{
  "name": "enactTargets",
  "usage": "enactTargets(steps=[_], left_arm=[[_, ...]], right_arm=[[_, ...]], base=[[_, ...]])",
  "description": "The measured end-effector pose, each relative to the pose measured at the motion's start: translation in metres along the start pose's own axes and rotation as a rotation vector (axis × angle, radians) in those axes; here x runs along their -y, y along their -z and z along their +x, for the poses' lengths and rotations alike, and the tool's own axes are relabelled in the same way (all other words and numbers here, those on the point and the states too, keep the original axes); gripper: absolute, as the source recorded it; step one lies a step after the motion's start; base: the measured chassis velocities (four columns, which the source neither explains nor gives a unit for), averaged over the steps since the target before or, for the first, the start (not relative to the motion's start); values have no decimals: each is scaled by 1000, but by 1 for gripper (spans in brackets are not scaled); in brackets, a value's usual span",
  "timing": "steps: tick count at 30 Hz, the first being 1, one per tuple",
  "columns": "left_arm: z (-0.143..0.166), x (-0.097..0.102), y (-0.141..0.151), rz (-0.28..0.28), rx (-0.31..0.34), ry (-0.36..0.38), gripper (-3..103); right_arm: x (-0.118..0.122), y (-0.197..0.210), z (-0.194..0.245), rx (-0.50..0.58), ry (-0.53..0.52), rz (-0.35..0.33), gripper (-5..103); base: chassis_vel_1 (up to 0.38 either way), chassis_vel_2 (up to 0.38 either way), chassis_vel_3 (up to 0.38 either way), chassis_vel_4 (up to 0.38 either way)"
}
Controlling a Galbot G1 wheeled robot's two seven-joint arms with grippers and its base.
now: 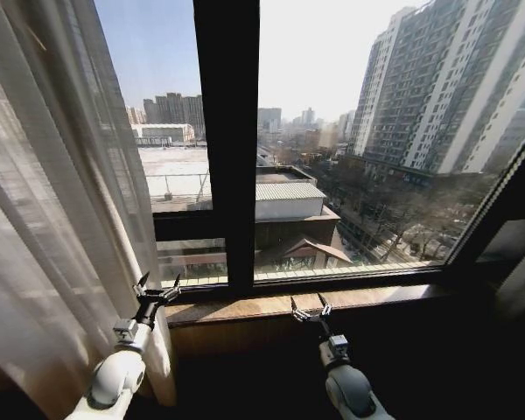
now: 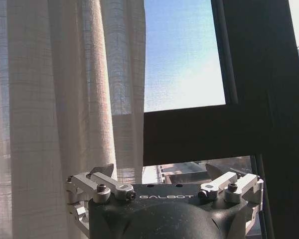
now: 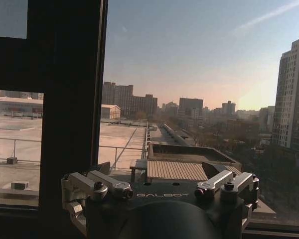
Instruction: Open the curtains by pulling them apart, changing their state from closed to fully open.
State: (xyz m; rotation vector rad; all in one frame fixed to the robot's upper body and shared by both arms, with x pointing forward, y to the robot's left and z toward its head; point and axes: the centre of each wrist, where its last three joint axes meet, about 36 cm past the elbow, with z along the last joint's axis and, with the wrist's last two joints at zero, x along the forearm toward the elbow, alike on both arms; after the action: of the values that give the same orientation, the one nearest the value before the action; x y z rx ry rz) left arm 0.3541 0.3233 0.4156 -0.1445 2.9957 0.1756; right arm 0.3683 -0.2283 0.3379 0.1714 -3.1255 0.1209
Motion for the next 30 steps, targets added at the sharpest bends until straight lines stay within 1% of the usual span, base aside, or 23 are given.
enactTargets(steps=[1, 2, 3, 5, 6, 8, 10, 15, 18, 21, 22, 24, 30], left_arm=[[4, -9, 1, 6, -1, 52, 100], [6, -15, 2, 4, -3, 78, 100], [7, -24, 2, -5, -7, 105, 100], [9, -39, 1, -17, -18, 132, 100], [9, -39, 1, -17, -18, 132, 100], [8, -52, 1, -11, -31, 144, 100], [6, -58, 2, -7, -41, 145, 100], [-3, -71, 0, -27, -49, 135, 100], [-9, -75, -1, -36, -50, 122, 100], [-17, -71, -6, -19, -61, 84, 100], [-17, -71, -6, -19, -61, 84, 100], [-23, -64, -16, -2, -71, 49, 100], [-36, -59, -26, 6, -78, 32, 100]], right_arm=[[0, 0, 0, 0, 0, 0, 100], [0, 0, 0, 0, 0, 0, 100], [0, 0, 0, 0, 0, 0, 100], [0, 0, 0, 0, 0, 0, 100], [0, 0, 0, 0, 0, 0, 100], [0, 0, 0, 0, 0, 0, 100], [0, 0, 0, 0, 0, 0, 100], [0, 0, 0, 0, 0, 0, 100], [0, 0, 0, 0, 0, 0, 100], [0, 0, 0, 0, 0, 0, 100], [0, 0, 0, 0, 0, 0, 100], [0, 0, 0, 0, 0, 0, 100], [0, 0, 0, 0, 0, 0, 100]], base=[[0, 0, 0, 0], [0, 0, 0, 0], [0, 0, 0, 0], [0, 0, 0, 0], [0, 0, 0, 0], [0, 0, 0, 0], [0, 0, 0, 0], [0, 0, 0, 0], [0, 0, 0, 0], [-100, 35, 113, -25], [-116, 48, 138, -27], [-143, 61, 135, -47], [-107, 38, 94, -43]])
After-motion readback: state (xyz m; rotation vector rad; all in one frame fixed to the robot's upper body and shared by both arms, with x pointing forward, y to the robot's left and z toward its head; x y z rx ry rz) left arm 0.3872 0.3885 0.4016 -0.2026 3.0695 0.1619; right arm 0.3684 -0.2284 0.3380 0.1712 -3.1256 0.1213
